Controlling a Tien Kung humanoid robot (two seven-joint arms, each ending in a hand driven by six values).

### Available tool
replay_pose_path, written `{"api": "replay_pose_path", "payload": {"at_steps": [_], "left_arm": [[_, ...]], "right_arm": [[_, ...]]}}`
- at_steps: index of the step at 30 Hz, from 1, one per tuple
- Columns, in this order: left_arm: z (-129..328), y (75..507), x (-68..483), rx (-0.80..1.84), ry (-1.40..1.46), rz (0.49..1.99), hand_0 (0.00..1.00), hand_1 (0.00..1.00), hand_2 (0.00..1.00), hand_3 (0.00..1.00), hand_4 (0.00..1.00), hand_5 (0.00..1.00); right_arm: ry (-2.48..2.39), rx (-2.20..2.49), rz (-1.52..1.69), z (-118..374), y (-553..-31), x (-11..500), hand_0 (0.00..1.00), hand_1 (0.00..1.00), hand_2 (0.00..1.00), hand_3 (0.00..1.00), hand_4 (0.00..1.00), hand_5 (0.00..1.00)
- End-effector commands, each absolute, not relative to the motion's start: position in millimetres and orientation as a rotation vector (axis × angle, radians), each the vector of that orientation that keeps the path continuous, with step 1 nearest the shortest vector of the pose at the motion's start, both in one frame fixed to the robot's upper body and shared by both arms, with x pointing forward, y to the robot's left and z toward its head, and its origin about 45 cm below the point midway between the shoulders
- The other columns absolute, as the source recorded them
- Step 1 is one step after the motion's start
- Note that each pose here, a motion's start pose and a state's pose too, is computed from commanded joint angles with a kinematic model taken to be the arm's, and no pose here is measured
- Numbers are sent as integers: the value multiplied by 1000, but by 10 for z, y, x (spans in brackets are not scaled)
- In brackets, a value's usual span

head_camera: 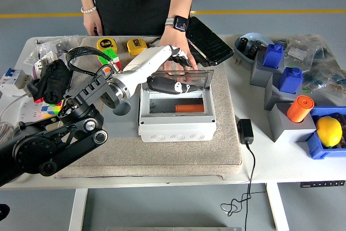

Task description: Fetch the battery,place it into the box,close the lid of the box

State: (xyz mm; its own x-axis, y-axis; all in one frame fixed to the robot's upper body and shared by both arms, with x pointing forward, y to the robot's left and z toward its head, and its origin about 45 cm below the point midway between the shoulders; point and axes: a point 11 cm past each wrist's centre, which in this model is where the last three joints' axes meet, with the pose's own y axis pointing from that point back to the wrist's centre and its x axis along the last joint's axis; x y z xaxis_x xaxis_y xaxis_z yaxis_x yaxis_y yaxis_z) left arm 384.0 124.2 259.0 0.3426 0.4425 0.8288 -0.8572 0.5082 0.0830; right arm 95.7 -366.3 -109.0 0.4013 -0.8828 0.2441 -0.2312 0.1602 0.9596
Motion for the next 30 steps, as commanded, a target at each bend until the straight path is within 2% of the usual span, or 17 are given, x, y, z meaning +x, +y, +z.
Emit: {"api": "replay_pose_path", "payload": {"at_steps": [4, 5, 11, 12, 22, 24, 29, 30], "left_arm": [[2600, 1252, 3783, 566, -821, 900, 230, 502, 551, 508, 998, 524], [2612, 1255, 3756, 558, -808, 899, 174, 401, 458, 451, 998, 537], [2611, 1251, 3666, 539, -749, 885, 174, 401, 458, 451, 998, 537], [2588, 1250, 3653, 540, -736, 882, 170, 376, 431, 439, 998, 569], [2137, 1298, 3557, 556, -539, 873, 180, 388, 447, 444, 998, 571], [2118, 1297, 3542, 555, -529, 871, 198, 420, 475, 459, 998, 570], [2247, 1325, 3534, 466, -491, 919, 198, 420, 475, 459, 998, 570], [2322, 1351, 3544, 415, -473, 951, 229, 495, 508, 503, 998, 565]], "right_arm": [[-1102, 1365, -634, -1088, -3664, 964, 605, 626, 606, 546, 926, 456], [-1102, 1364, -634, -1089, -3665, 961, 605, 626, 605, 546, 925, 455], [-1102, 1364, -635, -1090, -3664, 958, 605, 626, 605, 546, 925, 455], [-1101, 1365, -634, -1090, -3663, 959, 605, 626, 606, 546, 925, 455], [-1096, 1366, -634, -1092, -3660, 949, 605, 625, 606, 546, 925, 454], [-1103, 1369, -639, -1091, -3645, 960, 605, 625, 606, 545, 925, 454], [-1107, 1382, -637, -1086, -3613, 997, 605, 625, 606, 545, 925, 454], [-1105, 1383, -636, -1086, -3611, 998, 605, 625, 606, 545, 925, 454]]}}
